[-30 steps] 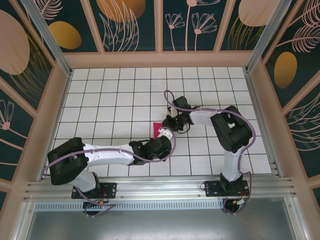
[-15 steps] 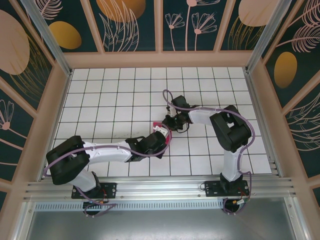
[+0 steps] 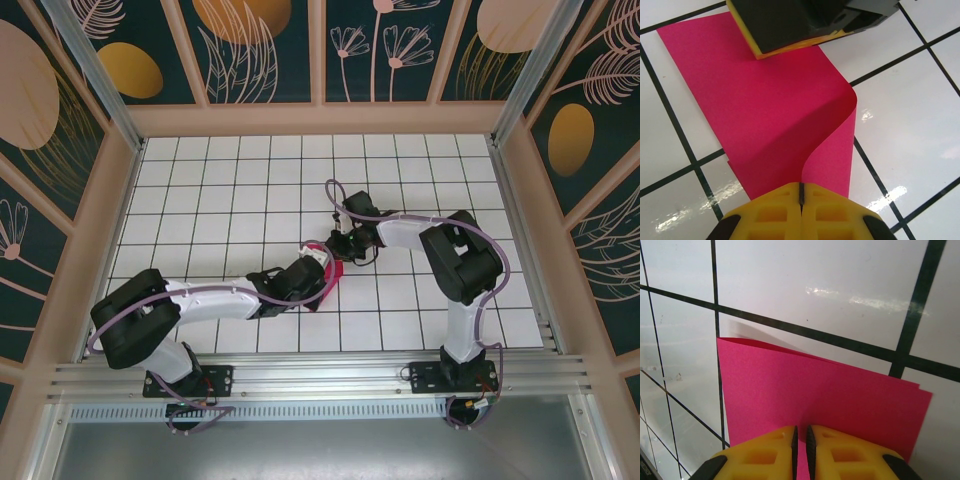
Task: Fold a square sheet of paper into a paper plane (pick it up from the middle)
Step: Third fold the triangle at the center of the table.
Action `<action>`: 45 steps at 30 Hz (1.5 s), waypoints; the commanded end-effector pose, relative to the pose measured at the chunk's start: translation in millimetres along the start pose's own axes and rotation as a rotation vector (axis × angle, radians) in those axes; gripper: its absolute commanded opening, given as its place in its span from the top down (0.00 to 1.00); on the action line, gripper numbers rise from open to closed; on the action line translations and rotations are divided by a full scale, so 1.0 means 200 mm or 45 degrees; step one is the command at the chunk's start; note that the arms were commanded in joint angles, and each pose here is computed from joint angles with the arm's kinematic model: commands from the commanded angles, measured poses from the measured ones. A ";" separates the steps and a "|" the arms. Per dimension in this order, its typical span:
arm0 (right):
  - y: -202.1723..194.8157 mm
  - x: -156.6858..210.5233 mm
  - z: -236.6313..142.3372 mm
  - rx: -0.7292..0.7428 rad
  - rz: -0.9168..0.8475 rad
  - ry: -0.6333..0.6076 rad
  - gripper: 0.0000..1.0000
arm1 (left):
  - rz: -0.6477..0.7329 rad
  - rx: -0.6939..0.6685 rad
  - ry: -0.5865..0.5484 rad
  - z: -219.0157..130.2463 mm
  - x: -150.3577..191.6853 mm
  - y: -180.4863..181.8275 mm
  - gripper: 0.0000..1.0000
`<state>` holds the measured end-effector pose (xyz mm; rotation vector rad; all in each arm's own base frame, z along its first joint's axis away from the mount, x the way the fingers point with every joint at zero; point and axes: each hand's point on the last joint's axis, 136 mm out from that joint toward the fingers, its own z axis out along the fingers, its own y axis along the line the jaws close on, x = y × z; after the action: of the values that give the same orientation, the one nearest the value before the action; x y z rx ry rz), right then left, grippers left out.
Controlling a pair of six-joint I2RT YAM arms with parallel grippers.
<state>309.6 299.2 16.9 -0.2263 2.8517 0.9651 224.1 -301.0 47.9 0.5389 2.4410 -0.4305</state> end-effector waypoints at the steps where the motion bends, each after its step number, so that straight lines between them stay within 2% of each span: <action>1: -0.14 0.11 0.06 0.124 0.028 0.072 0.81 | 0.002 -0.044 -0.005 0.02 0.00 0.05 1.00; 10: -0.11 0.10 0.06 0.096 0.036 0.067 0.81 | 0.000 -0.100 -0.002 0.05 0.00 0.10 1.00; 27: -0.11 0.11 0.07 0.091 0.053 0.068 0.81 | 0.002 -0.021 0.004 0.08 -0.02 0.09 1.00; 45: -0.12 0.13 0.07 0.094 0.057 0.072 0.81 | -0.034 -0.058 0.016 0.12 -0.01 0.15 1.00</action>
<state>309.3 299.5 16.1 -0.2173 2.8454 0.9746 247.6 -286.3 27.3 0.5005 2.4757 -0.3837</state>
